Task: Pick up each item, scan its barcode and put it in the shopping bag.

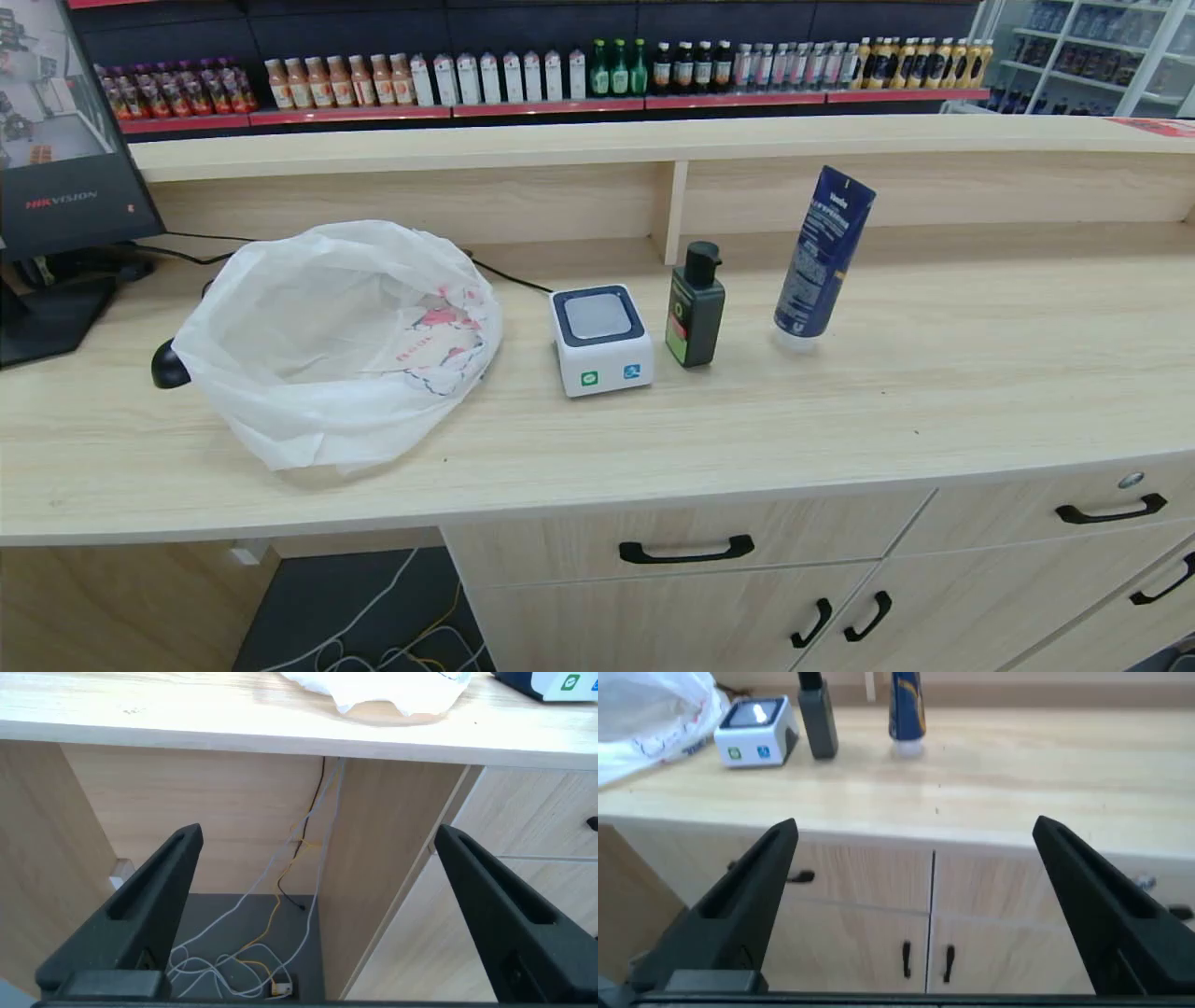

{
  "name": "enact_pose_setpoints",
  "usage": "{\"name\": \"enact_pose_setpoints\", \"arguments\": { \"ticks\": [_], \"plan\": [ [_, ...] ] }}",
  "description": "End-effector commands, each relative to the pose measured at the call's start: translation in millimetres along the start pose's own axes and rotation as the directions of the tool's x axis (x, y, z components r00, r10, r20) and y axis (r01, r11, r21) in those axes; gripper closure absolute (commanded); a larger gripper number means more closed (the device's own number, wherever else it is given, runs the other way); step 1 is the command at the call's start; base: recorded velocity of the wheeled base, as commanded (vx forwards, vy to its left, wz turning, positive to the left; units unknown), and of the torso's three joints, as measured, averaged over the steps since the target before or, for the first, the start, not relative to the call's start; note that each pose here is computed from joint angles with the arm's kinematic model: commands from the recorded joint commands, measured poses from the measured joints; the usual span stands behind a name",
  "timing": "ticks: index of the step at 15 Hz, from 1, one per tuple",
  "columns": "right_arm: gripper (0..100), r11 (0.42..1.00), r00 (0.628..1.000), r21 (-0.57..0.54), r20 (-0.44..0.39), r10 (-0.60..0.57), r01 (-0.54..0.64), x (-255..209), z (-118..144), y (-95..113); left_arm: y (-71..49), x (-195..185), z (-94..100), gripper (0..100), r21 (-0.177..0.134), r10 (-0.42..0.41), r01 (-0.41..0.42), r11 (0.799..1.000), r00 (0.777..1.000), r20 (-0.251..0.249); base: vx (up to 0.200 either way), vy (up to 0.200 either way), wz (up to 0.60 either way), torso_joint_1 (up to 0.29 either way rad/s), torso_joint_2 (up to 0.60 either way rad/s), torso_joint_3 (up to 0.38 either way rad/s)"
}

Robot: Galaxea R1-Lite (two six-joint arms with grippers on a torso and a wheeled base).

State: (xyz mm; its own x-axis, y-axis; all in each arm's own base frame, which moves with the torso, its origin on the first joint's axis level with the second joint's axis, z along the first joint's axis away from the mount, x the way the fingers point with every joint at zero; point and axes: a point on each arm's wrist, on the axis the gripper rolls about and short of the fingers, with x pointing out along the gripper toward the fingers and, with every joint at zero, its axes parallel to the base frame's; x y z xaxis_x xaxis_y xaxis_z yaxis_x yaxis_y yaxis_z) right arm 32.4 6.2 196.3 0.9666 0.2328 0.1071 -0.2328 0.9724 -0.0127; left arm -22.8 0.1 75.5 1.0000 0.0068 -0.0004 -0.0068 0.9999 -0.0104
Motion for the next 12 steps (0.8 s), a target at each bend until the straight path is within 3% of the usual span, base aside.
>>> {"name": "enact_pose_setpoints", "arguments": {
  "ticks": [1, 6, 9, 12],
  "plan": [
    [0, 1.0, 0.996, 0.01, -0.081, 0.029, -0.028, 63, -17, -7, 0.0, 0, 0.0, 0, 0.0, 0.001, -0.001, 1.0, 1.0, 0.0, 0.0, 0.0, 0.0, 0.0, 0.0, 0.0],
    [0, 0.999, 0.992, -0.023, 0.122, 0.032, -0.03, 117, -25, -13, 0.0, 0, 0.0, 0, 0.004, 0.001, -0.001, 1.0, 1.0, 0.0, 0.0, 0.0, 0.0, 0.0, 0.0, 0.0],
    [0, 0.998, 0.989, -0.038, 0.143, 0.044, -0.039, 144, -23, -14, 0.0, 0, 0.0, 0, 0.006, 0.001, -0.001, 1.0, 1.0, 0.0, 0.0, 0.0, 0.0, 0.0, 0.0, 0.0],
    [0, 0.991, 0.988, -0.079, 0.104, 0.113, -0.105, 164, -32, -1, 0.0, 0, 0.0, 0, 0.006, 0.001, -0.001, 1.0, 1.0, 0.0, 0.0, 0.0, 0.0, 0.0, 0.0, 0.0]
  ]
}}
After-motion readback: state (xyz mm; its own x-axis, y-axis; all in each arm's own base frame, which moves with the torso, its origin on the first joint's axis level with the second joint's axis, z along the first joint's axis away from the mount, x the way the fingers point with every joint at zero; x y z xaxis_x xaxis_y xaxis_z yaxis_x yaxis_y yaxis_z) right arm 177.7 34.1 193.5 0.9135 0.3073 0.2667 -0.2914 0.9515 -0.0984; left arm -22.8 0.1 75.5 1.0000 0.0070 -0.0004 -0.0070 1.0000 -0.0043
